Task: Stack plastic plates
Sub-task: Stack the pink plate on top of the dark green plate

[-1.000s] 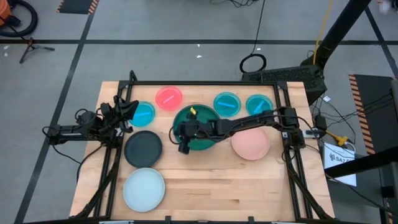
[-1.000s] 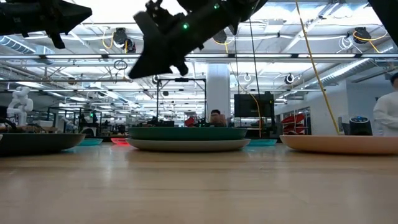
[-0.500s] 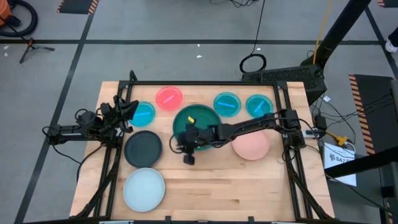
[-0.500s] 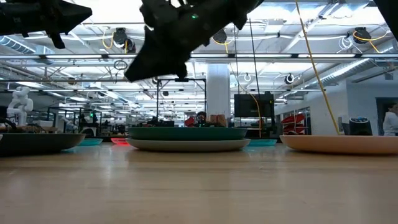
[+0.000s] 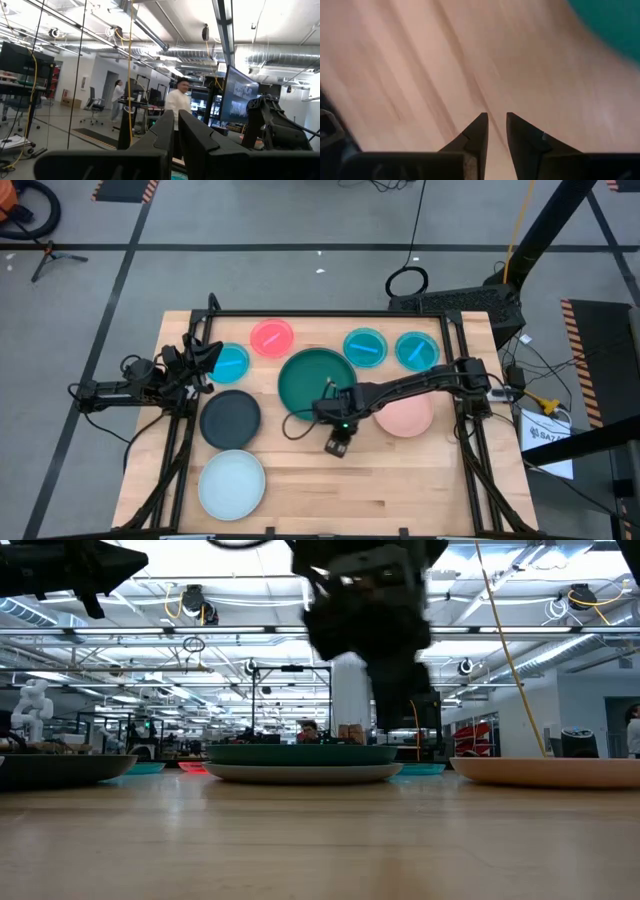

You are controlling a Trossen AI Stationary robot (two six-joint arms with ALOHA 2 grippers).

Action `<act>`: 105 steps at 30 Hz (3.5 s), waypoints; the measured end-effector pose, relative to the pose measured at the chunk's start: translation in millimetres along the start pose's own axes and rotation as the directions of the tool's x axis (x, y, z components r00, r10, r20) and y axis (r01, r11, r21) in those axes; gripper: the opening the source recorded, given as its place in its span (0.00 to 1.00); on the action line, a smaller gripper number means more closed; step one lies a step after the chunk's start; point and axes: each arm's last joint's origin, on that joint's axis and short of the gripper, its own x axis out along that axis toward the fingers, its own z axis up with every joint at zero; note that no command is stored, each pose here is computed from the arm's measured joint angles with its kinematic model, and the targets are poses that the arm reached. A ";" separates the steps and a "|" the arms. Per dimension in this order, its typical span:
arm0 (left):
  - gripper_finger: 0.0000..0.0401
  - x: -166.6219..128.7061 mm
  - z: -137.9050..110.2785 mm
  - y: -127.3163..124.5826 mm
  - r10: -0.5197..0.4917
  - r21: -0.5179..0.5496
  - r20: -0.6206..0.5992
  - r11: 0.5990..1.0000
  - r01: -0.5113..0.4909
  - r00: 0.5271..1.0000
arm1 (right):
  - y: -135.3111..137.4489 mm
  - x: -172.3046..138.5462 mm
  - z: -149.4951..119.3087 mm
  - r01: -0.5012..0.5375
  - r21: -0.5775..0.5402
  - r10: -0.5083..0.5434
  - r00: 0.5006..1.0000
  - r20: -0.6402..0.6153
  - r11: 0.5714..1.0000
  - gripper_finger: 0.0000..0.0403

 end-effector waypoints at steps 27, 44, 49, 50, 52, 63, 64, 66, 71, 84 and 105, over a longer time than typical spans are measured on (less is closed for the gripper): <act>0.08 -0.1 -2.9 0.0 0.000 -0.015 -0.027 1.000 0.000 1.000 | -38.2 -6.7 -53.0 0.583 0.283 -0.538 0.812 -0.227 0.762 0.37; 0.08 0.0 -2.8 0.0 0.000 -0.038 -0.027 0.999 -0.001 1.000 | -45.6 -12.8 -72.2 0.579 0.305 -0.531 0.815 -0.231 0.756 0.39; 0.08 0.0 -2.9 -0.1 0.000 -0.037 -0.028 0.999 -0.001 1.000 | -33.5 -11.2 -64.9 0.453 0.341 -0.451 0.888 -0.089 0.824 0.39; 0.08 0.0 -2.9 0.0 0.000 -0.037 -0.028 0.999 -0.001 1.000 | -32.5 -9.6 -63.0 0.437 0.344 -0.440 0.895 -0.074 0.831 0.39; 0.08 -0.1 -3.2 0.0 0.000 -0.036 -0.030 0.999 -0.001 1.000 | -32.3 -6.1 -60.6 0.431 0.345 -0.436 0.897 -0.066 0.834 0.39; 0.08 -0.1 -3.2 0.0 0.000 -0.036 -0.031 0.999 -0.001 1.000 | -43.1 20.9 -57.4 0.541 0.305 -0.509 0.841 -0.183 0.784 0.38; 0.08 0.0 -3.3 -0.1 0.000 -0.035 -0.031 0.999 -0.001 1.000 | -43.6 22.4 -57.1 0.545 0.298 -0.512 0.839 -0.187 0.784 0.37; 0.08 -0.1 -3.3 0.0 0.000 -0.035 -0.031 0.999 -0.001 1.000 | -44.4 25.0 -56.6 0.551 0.290 -0.516 0.835 -0.194 0.782 0.33; 0.08 0.0 -3.3 -0.1 0.000 -0.035 -0.031 0.999 -0.001 1.000 | -45.1 25.4 -56.1 0.552 0.290 -0.516 0.834 -0.196 0.782 0.18; 0.08 0.0 -2.8 0.0 0.000 -0.037 -0.027 0.999 -0.001 1.000 | -48.0 12.5 -64.9 0.601 0.279 -0.530 0.796 -0.291 0.749 0.02; 0.08 0.0 -0.5 0.0 0.000 -0.073 -0.004 0.997 0.000 1.000 | -5.2 -71.1 -33.9 0.740 0.075 -0.744 0.663 0.089 0.668 0.01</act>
